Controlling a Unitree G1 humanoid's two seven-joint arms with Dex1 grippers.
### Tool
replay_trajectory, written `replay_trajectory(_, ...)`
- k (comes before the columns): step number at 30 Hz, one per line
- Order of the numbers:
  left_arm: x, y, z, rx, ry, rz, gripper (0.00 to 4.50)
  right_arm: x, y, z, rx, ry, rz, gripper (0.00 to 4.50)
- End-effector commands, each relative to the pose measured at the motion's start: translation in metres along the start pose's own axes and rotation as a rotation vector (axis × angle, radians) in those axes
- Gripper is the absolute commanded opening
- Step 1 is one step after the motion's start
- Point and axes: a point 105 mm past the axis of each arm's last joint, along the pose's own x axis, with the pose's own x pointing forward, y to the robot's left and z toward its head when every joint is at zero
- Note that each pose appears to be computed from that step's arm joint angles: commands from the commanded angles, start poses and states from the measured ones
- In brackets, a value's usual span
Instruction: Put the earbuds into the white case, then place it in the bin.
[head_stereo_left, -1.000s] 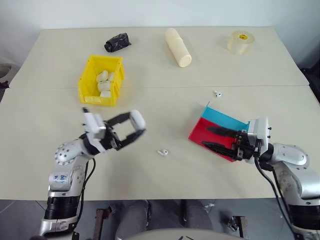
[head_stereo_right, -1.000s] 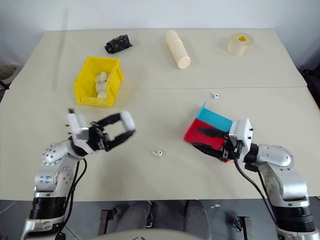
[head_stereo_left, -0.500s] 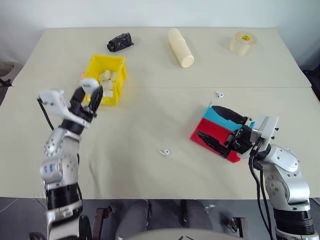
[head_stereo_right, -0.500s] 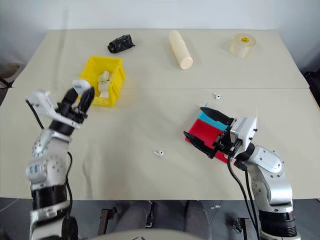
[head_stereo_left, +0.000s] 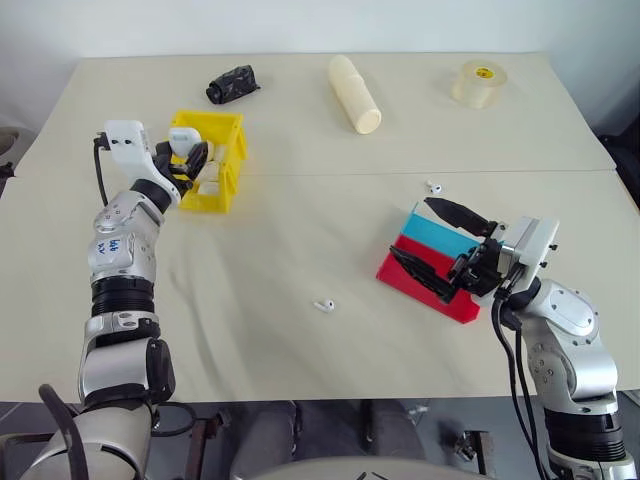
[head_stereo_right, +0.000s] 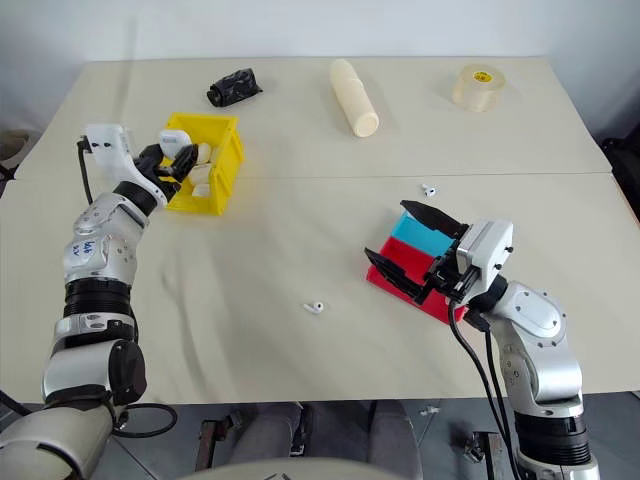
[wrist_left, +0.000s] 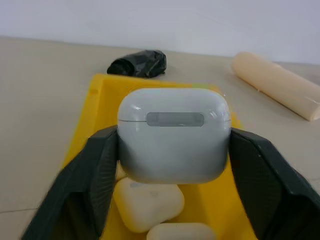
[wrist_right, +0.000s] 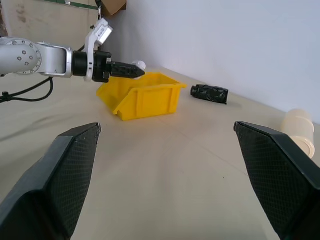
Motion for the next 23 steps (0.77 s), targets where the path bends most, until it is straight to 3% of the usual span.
replay_trajectory(1,-0.004,-0.005,0.014,0.028,-0.043,-0.072,4.49,0.000,0.003,0.009,-0.044,-0.019,-0.004,4.50)
replay_trajectory(7,-0.045,-0.023,0.023,0.112,-0.073,-0.335,4.49,-0.010,0.003,0.002,-0.035,0.036,0.010,4.50)
replay_trajectory(13,-0.123,-0.044,-0.003,0.379,0.110,-0.684,4.49,-0.035,-0.004,-0.008,0.005,0.135,0.111,4.50)
replay_trajectory(17,-0.155,-0.046,-0.018,0.427,0.184,-0.741,4.49,-0.042,-0.007,-0.016,0.031,0.163,0.190,4.50)
replay_trajectory(23,-0.155,-0.046,-0.018,0.473,0.121,-0.702,4.49,-0.038,-0.010,-0.020,0.025,0.161,0.236,4.50)
